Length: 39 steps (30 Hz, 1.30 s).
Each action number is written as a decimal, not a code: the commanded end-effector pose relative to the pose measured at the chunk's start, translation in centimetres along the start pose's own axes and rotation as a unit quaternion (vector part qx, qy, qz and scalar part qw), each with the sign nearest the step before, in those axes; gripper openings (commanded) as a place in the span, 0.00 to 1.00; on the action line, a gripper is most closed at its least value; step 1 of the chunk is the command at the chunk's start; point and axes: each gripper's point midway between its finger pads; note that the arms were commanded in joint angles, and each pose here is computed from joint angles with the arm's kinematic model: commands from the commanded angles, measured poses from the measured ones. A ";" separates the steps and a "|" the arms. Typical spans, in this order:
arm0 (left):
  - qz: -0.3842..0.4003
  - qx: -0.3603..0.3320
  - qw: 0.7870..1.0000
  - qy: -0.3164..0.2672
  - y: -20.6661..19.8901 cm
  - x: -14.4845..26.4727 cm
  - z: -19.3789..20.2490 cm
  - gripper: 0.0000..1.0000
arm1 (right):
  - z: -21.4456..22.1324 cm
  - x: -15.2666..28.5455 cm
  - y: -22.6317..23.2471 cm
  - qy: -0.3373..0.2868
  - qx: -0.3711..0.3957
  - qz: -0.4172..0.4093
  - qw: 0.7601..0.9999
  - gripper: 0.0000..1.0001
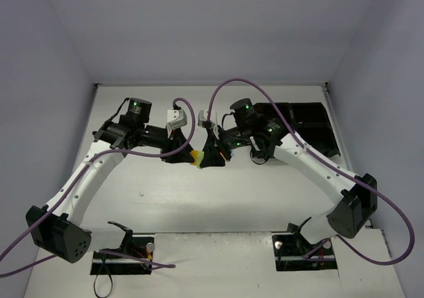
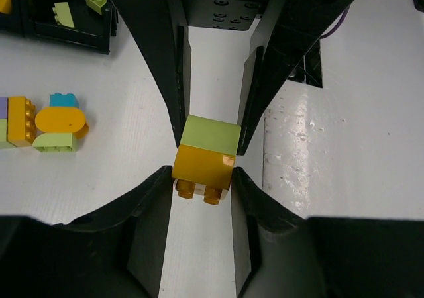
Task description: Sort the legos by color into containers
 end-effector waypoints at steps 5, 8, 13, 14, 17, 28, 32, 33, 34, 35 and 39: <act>0.031 -0.033 0.999 -0.022 -0.8 -0.4 -1.2 0.02 | -3.6 1.4 0.8 -0.042 0.051 0.003 0.998 0.00; 0.037 -0.034 0.998 -0.022 -1.2 -0.4 -1.2 0.00 | -3.2 1.4 0.5 -0.039 0.048 0.007 0.998 0.00; 0.033 -0.036 0.999 -0.020 -1.3 -0.3 -0.6 0.00 | -0.8 2.7 -2.1 -0.031 0.018 0.036 0.999 0.00; 0.028 -0.038 0.999 -0.019 -1.2 -0.3 -0.5 0.00 | -0.3 3.2 -2.6 -0.032 0.010 0.043 0.999 0.00; 0.020 -0.036 0.999 -0.015 -1.0 -0.2 -0.1 0.00 | 1.1 4.9 -4.2 -0.034 -0.012 0.073 0.997 0.00; -0.110 -0.007 0.992 -0.053 3.6 0.0 -1.4 0.00 | 9.4 14.9 -17.3 0.005 -0.212 0.491 0.845 0.00; -0.172 0.025 0.981 -0.088 5.3 0.4 -2.4 0.00 | 11.8 19.4 -20.6 -0.033 -0.287 0.589 0.755 0.04; -0.197 0.032 0.975 -0.097 6.0 0.8 -2.8 0.00 | 12.4 20.1 -21.0 -0.036 -0.298 0.605 0.738 0.05; -0.207 0.037 0.972 -0.101 6.2 0.9 -2.8 0.00 | 12.8 20.5 -21.4 -0.039 -0.306 0.613 0.727 0.07; -0.210 0.041 0.971 -0.103 6.3 0.8 -2.7 0.00 | 13.7 20.7 -22.1 -0.038 -0.318 0.624 0.712 0.16; -0.233 0.072 0.964 -0.106 7.5 0.6 -2.3 0.00 | 15.6 20.9 -23.9 -0.029 -0.348 0.631 0.693 0.34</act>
Point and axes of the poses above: each gripper's point midway between its finger pads, its own x axis back along the fingers, its own y axis along the line the jaws close on, z = x × y, and after that the axes turned 4 degrees about -x, right-handed
